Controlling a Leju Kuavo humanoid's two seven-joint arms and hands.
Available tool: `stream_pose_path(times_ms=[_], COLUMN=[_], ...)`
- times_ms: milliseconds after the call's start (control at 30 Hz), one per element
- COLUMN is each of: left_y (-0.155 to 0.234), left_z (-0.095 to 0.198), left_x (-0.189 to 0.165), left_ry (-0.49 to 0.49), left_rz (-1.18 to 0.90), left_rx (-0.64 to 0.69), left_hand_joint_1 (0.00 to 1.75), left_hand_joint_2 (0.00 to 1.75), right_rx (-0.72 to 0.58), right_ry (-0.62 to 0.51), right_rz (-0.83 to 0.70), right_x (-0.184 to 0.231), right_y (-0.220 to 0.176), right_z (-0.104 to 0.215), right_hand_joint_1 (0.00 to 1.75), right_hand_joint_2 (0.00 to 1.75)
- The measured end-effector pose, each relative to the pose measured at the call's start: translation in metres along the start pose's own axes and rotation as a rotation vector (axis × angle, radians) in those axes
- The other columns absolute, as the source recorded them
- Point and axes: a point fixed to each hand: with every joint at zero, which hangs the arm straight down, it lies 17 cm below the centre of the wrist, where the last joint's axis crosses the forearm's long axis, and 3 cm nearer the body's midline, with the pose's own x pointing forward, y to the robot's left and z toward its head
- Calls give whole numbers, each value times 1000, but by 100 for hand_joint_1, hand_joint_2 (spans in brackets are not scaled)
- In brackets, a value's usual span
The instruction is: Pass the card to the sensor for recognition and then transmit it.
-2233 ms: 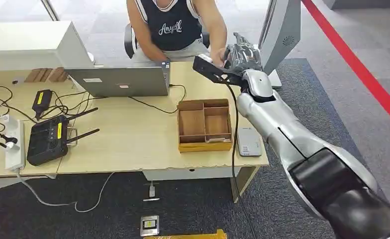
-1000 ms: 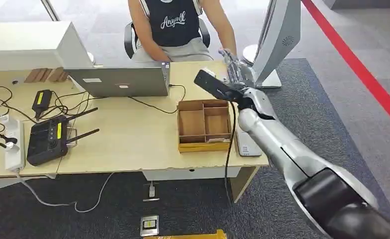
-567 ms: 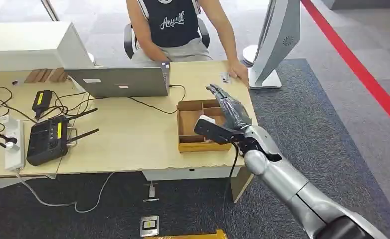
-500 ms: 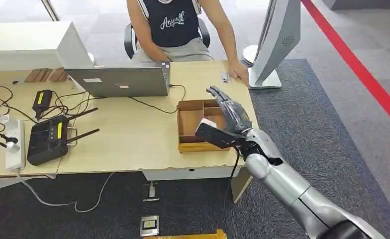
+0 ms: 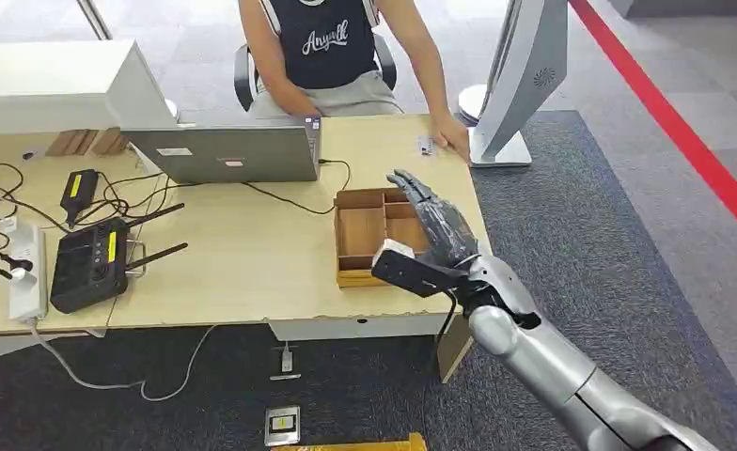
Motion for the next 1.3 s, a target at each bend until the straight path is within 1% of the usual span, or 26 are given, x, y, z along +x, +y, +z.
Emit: stream_pose_path(times_ms=[100,167,233,300,500,667,967,1200,1300], left_y=[0,0,1,1,2,2,4,5,8], left_z=[0,0,0,0,-1,-1,-2,-3,-4], left_x=[3,5,6,7,11,13,11,8,9], left_ry=[-15,-25,-30,-35,-50,-59,-49,-30,-37], left_rz=[0,-5,-10,-14,-24,-8,18,100,130], left_rx=[0,1,1,2,3,3,6,11,16], left_hand_joint_1=[0,0,0,0,0,0,0,0,0], left_hand_joint_2=[175,175,175,175,175,175,175,175,175], right_rx=[-5,-17,-23,-3,31,42,122,148,157], right_ry=[-1,8,24,34,51,68,134,156,165], right_rz=[30,114,236,318,400,568,634,653,656], right_x=[-1,-5,-10,-14,-14,-22,-47,-56,-61], right_y=[-1,-3,-2,5,33,44,61,65,65], right_z=[0,1,1,4,11,14,26,31,32], right_hand_joint_1=[0,0,0,0,0,0,0,0,0], right_hand_joint_2=[175,175,175,175,175,175,175,175,175])
